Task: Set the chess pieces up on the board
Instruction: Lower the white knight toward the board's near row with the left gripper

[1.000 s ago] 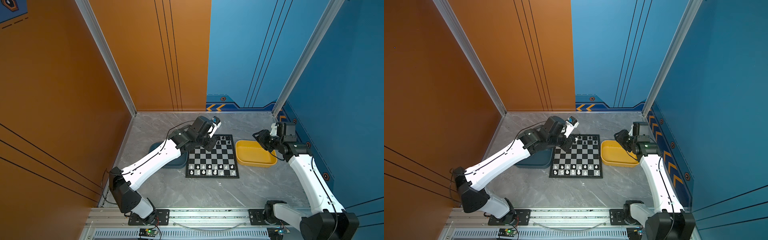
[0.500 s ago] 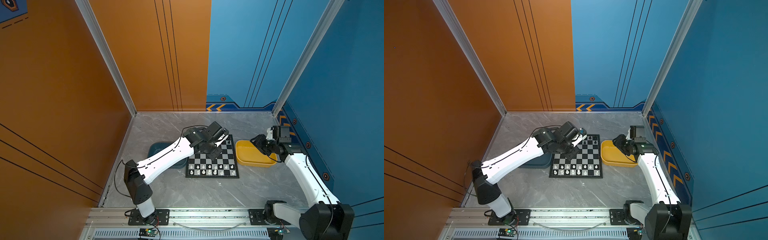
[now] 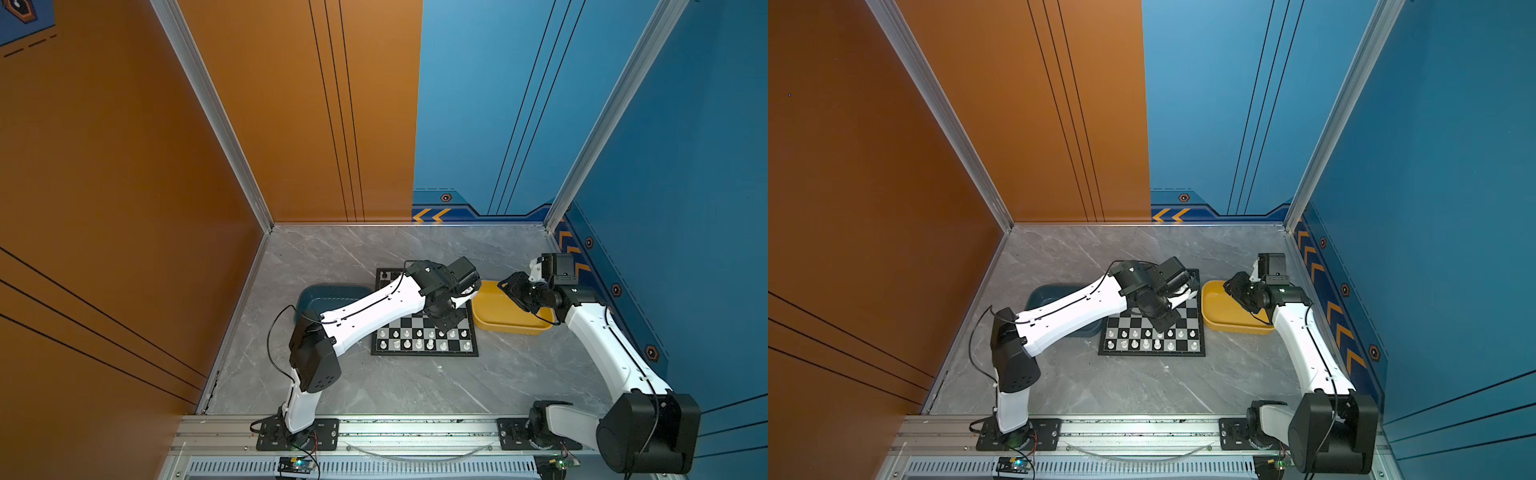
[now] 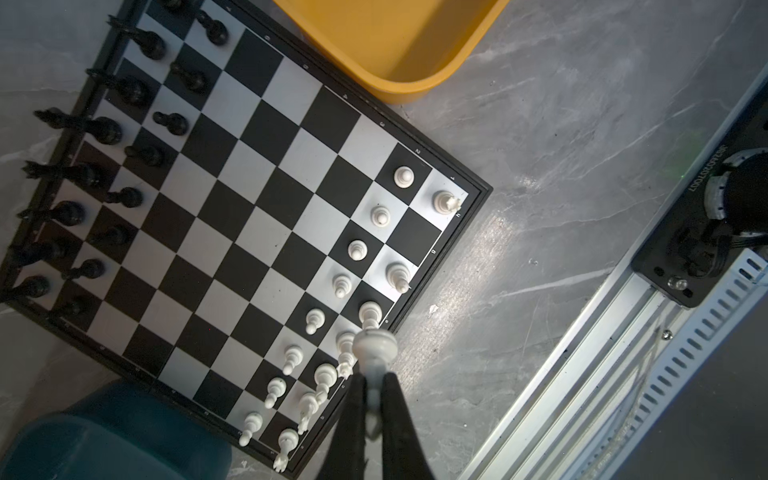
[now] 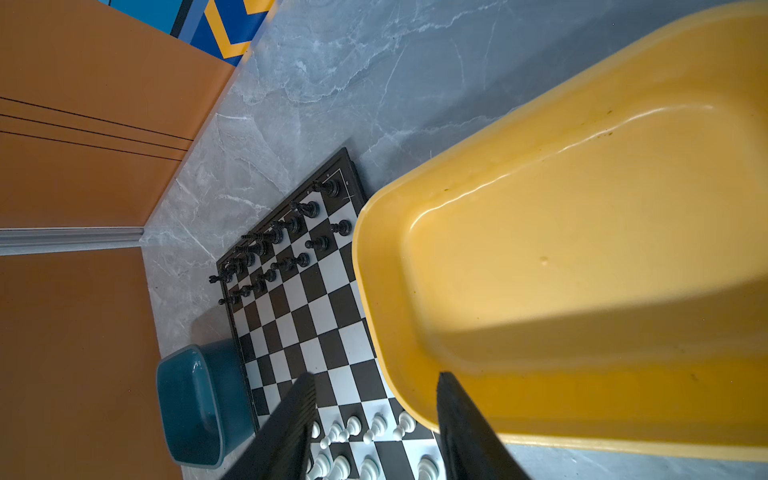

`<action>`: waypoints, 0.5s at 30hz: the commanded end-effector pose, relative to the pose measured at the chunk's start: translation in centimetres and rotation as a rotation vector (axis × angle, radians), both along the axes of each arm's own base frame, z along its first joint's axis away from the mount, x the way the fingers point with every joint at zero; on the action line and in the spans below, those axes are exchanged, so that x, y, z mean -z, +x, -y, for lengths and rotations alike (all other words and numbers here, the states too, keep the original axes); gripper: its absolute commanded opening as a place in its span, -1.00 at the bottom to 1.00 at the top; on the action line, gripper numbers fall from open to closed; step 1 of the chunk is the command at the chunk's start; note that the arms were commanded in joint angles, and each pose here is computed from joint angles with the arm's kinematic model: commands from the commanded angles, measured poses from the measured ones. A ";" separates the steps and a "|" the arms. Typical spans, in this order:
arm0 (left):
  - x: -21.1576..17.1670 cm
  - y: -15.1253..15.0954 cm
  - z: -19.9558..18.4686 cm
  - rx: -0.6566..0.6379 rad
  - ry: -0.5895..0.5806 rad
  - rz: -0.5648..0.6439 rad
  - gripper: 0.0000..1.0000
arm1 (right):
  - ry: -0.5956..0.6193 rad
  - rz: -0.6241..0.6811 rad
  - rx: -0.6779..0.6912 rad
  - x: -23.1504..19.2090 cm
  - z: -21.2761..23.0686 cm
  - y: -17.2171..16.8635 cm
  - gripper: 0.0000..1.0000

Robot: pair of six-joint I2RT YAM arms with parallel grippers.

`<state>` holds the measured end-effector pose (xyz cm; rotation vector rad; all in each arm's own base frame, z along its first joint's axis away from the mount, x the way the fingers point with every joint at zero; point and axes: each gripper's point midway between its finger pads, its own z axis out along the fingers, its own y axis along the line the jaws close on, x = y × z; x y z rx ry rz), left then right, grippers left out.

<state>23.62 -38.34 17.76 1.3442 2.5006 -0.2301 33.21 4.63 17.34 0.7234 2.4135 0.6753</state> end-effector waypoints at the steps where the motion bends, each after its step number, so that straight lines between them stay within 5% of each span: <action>1: 0.3 -1.3 0.5 0.049 0.017 -0.035 -1.00 | -0.008 -0.006 -0.016 0.8 0.2 0.0 0.00; 15: 3.7 -1.8 2.3 0.084 0.095 -0.056 -1.00 | -0.001 -0.022 -0.016 1.8 0.6 -0.5 0.01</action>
